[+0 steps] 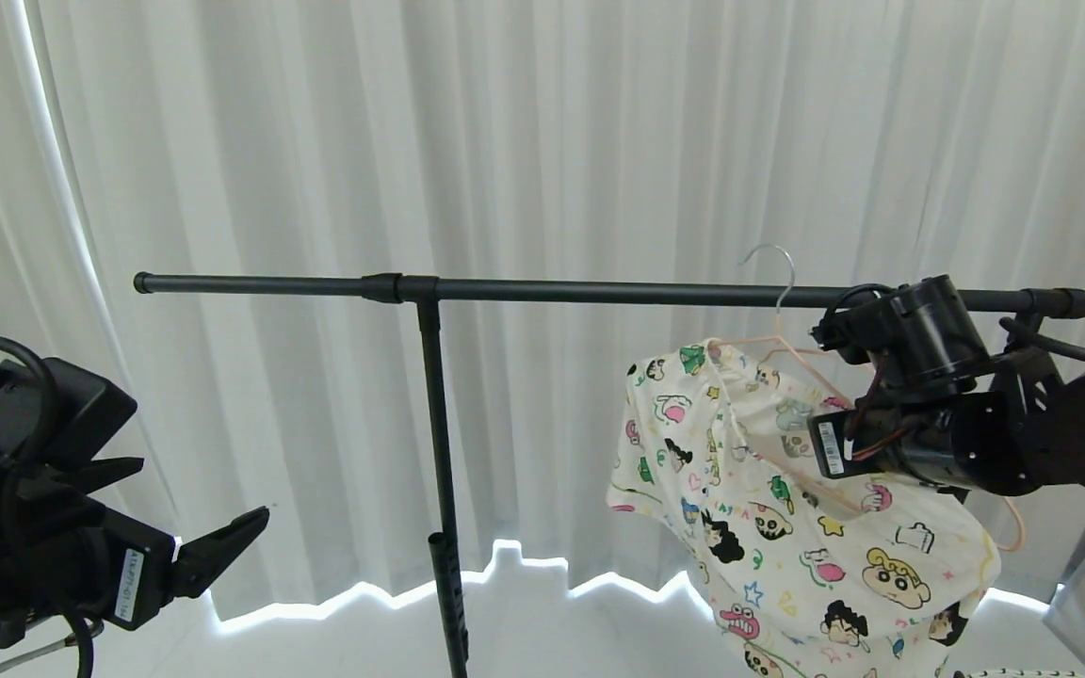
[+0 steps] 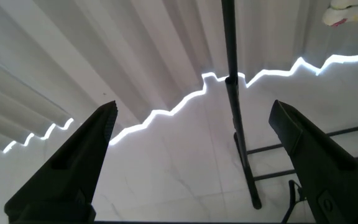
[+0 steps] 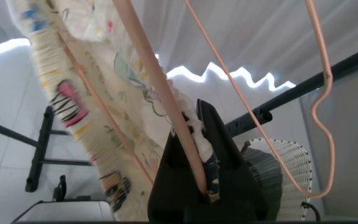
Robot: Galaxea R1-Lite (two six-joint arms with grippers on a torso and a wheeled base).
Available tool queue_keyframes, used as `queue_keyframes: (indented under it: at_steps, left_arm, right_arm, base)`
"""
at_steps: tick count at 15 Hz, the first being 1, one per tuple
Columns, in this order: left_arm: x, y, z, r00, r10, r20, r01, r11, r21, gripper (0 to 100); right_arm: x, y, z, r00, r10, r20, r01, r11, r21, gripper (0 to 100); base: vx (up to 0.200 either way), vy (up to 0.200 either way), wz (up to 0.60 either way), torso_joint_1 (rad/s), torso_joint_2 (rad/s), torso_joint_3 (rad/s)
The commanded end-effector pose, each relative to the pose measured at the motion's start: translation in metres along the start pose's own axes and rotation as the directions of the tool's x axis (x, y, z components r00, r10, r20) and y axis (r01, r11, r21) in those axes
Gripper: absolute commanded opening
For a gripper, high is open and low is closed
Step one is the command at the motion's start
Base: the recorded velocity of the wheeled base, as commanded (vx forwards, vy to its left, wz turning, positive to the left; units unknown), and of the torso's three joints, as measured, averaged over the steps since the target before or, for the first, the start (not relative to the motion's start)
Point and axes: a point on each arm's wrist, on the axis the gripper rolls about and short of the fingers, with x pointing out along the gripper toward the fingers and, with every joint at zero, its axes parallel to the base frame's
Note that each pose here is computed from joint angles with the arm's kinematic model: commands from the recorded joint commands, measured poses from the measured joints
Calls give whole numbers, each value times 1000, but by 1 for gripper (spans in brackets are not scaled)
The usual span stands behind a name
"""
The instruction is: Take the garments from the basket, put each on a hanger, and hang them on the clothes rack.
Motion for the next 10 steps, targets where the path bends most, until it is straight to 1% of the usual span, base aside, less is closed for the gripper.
queue_keyframes:
  at_steps: [1, 4, 6, 10]
  left_arm:
    - [-3, 0, 1, 1000, 5, 14, -5, 1000, -1, 100]
    - [-5, 1, 1, 1000, 6, 23, -6, 1000, -1, 100]
    - [-7, 0, 0, 1000, 7, 27, -7, 1000, -3, 100]
    - [-8, 0, -1, 1000, 8, 29, -8, 1000, -3, 100]
  right_arm:
    - [22, 1, 4, 999, -31, -27, 31, 999, 7, 0]
    - [39, 1, 13, 998, -51, -29, 51, 999, 19, 0]
    - [45, 5, 13, 998, -52, -37, 52, 999, 9, 0]
    - [57, 10, 8, 996, -60, -66, 59, 998, -8, 0]
  base:
    - [0, 0, 0, 0, 0, 0]
    - [0, 0, 0, 0, 0, 0]
    - [0, 0, 0, 0, 0, 0]
    - [0, 0, 0, 0, 0, 0]
